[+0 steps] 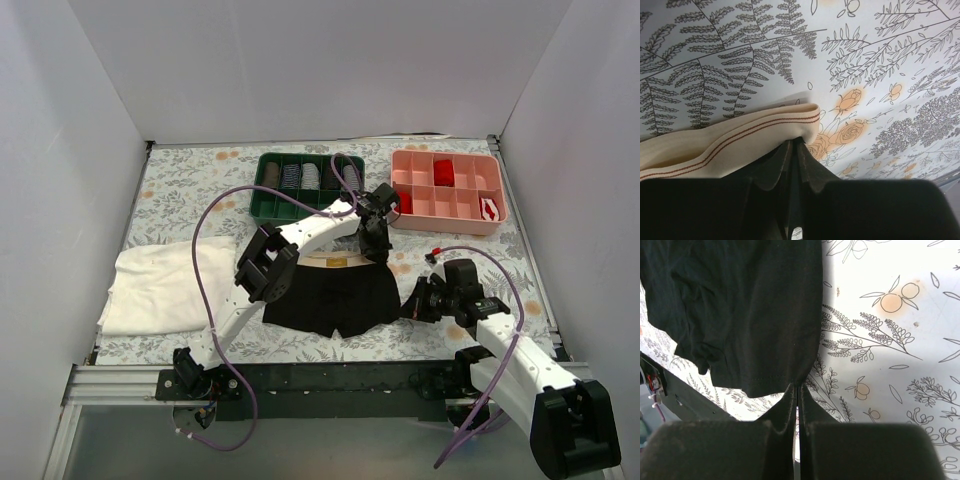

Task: Roll the underwear
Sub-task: Fold the underwear at the center of the board.

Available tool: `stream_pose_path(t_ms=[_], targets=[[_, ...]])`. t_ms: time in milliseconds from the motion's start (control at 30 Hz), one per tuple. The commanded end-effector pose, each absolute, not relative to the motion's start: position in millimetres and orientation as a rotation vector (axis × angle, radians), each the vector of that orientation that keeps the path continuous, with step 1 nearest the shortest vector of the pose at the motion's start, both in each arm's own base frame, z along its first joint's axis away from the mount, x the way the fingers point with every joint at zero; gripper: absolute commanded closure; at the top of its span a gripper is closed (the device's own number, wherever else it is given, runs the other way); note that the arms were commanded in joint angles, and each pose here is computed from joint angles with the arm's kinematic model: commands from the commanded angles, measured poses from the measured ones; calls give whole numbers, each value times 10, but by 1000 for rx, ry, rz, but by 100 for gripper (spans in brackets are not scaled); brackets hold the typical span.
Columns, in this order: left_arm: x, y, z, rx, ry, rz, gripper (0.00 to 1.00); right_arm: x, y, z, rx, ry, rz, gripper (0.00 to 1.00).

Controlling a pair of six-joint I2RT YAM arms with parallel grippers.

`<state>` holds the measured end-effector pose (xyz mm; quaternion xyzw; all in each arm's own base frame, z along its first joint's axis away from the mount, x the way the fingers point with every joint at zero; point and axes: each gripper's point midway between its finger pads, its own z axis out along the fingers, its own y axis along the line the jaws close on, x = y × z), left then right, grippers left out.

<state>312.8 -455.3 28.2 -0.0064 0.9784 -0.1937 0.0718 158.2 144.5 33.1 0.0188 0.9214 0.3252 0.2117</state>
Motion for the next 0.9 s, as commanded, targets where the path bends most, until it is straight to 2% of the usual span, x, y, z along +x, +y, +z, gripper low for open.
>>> stream_pose_path(t_ms=[0, 200, 367, 600, 867], targets=[[3262, -4616, 846, -40, 2812, -703, 94, 1665, 1405, 497, 31, 2514, 861, 99], [3318, -4690, 1308, -29, 2705, -818, 96, 1714, 1286, 567, 157, 2524, 766, 99], [3294, -4698, 1419, -16, 2686, -849, 100, 1804, 1259, 735, 179, 2481, 741, 99], [3240, -4704, 1520, 8, 2637, -938, 100, 1862, 1151, 1063, 208, 2416, 669, 99], [3198, -4555, 1609, 18, 2570, -955, 100, 1819, 1325, 1390, 96, 2388, 801, 99]])
